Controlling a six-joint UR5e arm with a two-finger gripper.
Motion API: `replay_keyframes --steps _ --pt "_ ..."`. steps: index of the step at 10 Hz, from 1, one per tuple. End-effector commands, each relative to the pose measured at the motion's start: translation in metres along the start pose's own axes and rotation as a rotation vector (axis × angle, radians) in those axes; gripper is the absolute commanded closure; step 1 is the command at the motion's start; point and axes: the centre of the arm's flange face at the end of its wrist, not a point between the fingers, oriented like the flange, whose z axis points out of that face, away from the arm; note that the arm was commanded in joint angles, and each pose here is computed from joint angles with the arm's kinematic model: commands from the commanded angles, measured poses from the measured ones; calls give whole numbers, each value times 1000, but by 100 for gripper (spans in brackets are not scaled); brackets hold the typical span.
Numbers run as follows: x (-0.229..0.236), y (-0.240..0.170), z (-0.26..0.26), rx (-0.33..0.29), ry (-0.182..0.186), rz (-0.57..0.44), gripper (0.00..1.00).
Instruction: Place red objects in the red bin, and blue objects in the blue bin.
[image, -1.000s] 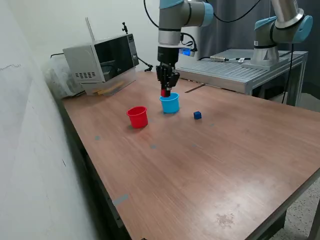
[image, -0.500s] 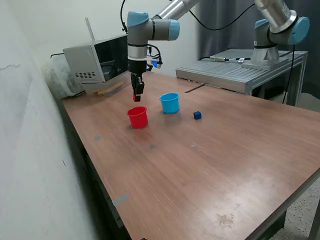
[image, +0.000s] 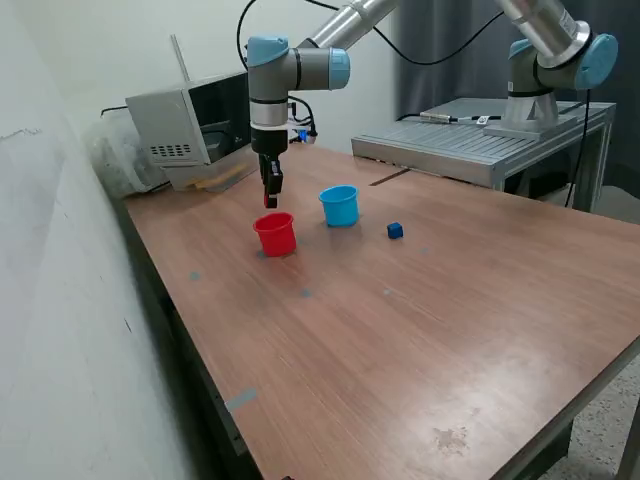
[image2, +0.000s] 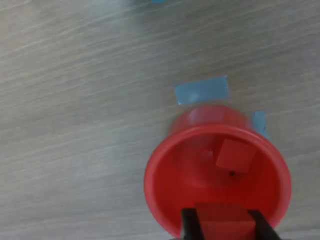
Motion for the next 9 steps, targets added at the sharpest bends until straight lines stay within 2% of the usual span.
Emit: replay_keyframes --steps 1,5,6,9 --pt "1 -2 12 17 0 -2 100" --pt "27 -13 26 45 6 -36 100" --pt "32 -16 28 51 7 -43 0" --pt "34 -17 28 50 4 -46 0"
